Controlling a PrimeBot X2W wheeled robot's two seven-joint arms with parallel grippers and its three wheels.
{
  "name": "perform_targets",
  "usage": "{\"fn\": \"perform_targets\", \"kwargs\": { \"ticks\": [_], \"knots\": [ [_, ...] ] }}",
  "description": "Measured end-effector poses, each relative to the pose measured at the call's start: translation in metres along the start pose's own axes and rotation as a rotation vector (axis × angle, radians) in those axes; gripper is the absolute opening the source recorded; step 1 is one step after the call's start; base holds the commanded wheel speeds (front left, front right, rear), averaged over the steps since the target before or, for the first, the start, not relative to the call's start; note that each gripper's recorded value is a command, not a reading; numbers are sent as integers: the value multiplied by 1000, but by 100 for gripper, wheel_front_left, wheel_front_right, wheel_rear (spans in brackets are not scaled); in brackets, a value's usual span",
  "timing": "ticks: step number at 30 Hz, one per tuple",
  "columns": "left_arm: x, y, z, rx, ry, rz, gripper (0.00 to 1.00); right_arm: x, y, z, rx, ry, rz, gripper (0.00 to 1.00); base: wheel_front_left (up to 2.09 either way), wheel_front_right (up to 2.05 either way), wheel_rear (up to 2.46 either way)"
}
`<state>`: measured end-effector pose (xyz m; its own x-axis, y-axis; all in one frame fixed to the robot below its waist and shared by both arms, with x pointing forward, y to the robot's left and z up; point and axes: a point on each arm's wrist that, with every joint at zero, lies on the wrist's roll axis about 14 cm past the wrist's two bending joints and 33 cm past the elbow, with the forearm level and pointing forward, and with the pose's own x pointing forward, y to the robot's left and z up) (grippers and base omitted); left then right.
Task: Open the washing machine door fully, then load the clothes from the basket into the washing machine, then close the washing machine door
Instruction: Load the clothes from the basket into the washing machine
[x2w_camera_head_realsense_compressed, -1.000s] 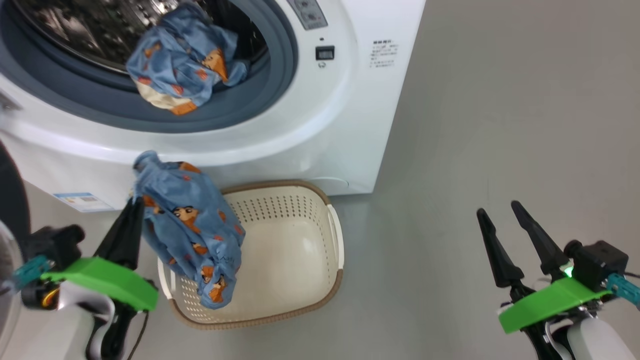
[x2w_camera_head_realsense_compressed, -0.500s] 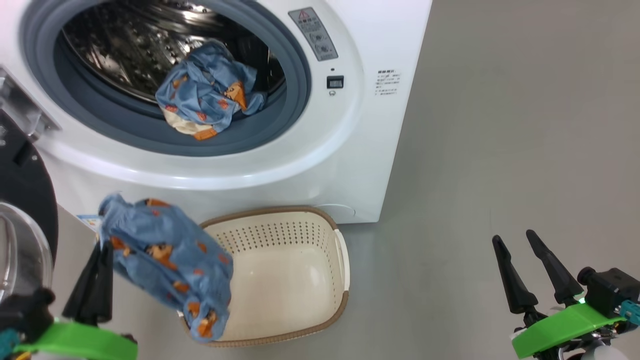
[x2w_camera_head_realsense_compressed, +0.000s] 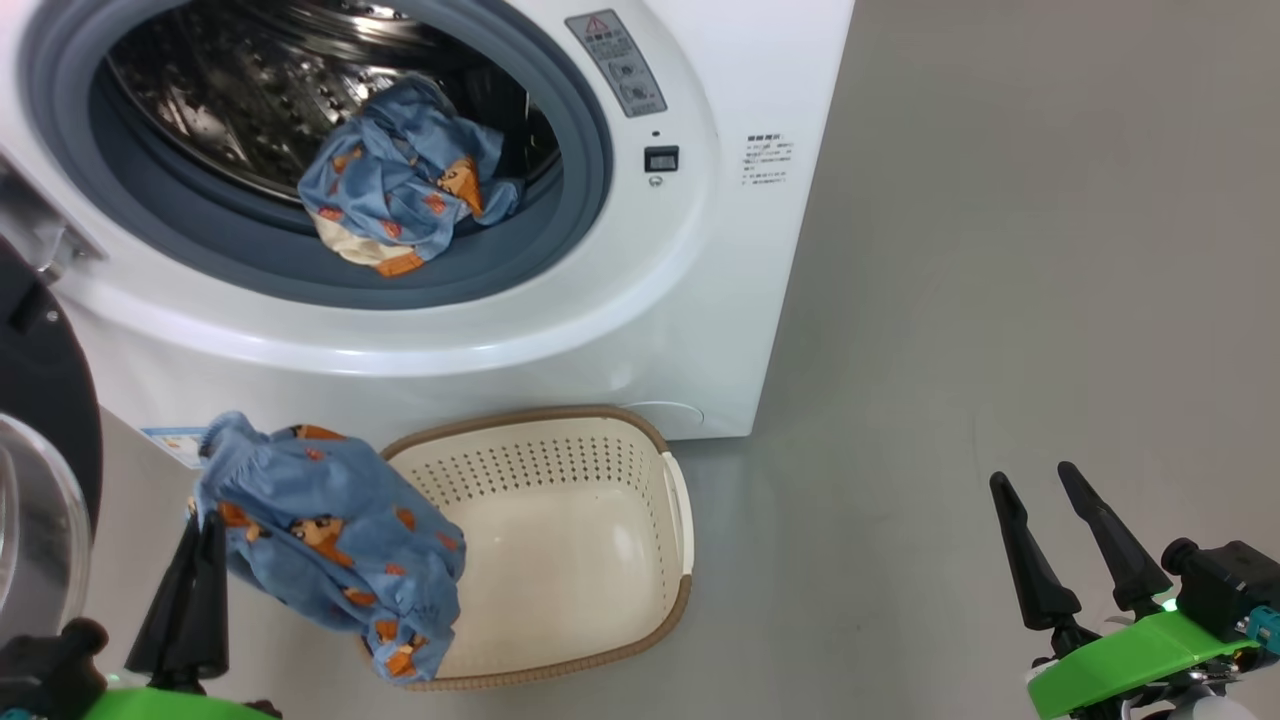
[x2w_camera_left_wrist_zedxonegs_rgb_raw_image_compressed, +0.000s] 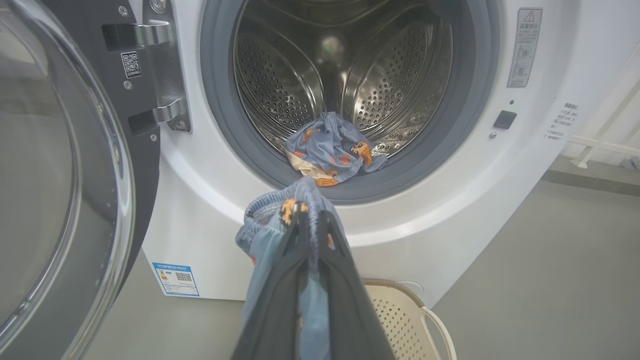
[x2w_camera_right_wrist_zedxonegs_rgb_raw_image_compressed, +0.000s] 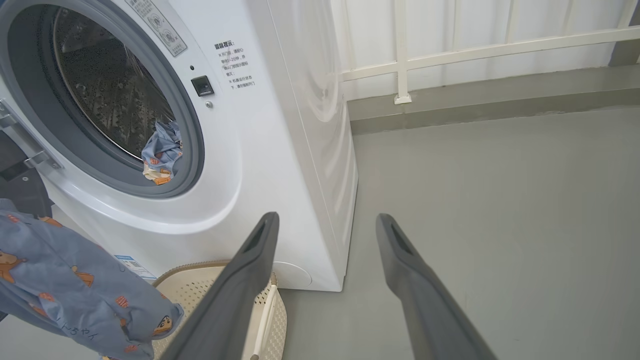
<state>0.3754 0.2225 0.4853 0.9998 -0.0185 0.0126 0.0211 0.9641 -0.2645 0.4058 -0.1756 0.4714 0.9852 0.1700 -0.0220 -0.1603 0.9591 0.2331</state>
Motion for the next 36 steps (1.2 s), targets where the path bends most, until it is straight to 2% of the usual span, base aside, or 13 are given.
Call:
{"fn": "perform_targets", "kwargs": {
  "ticks": [10, 22, 36],
  "knots": [
    [40, -12, 10, 8, -41, -53, 0, 3, -7, -14, 24, 28, -32, 100, 0, 0, 0],
    [144, -40, 41, 26, -145, -174, 0, 28, -11, -25, 34, 35, -50, 100, 0, 0, 0],
    [236, -39, -38, 19, 85, -161, 0, 39, -29, -39, 39, 54, -107, 100, 0, 0, 0]
  ]
}}
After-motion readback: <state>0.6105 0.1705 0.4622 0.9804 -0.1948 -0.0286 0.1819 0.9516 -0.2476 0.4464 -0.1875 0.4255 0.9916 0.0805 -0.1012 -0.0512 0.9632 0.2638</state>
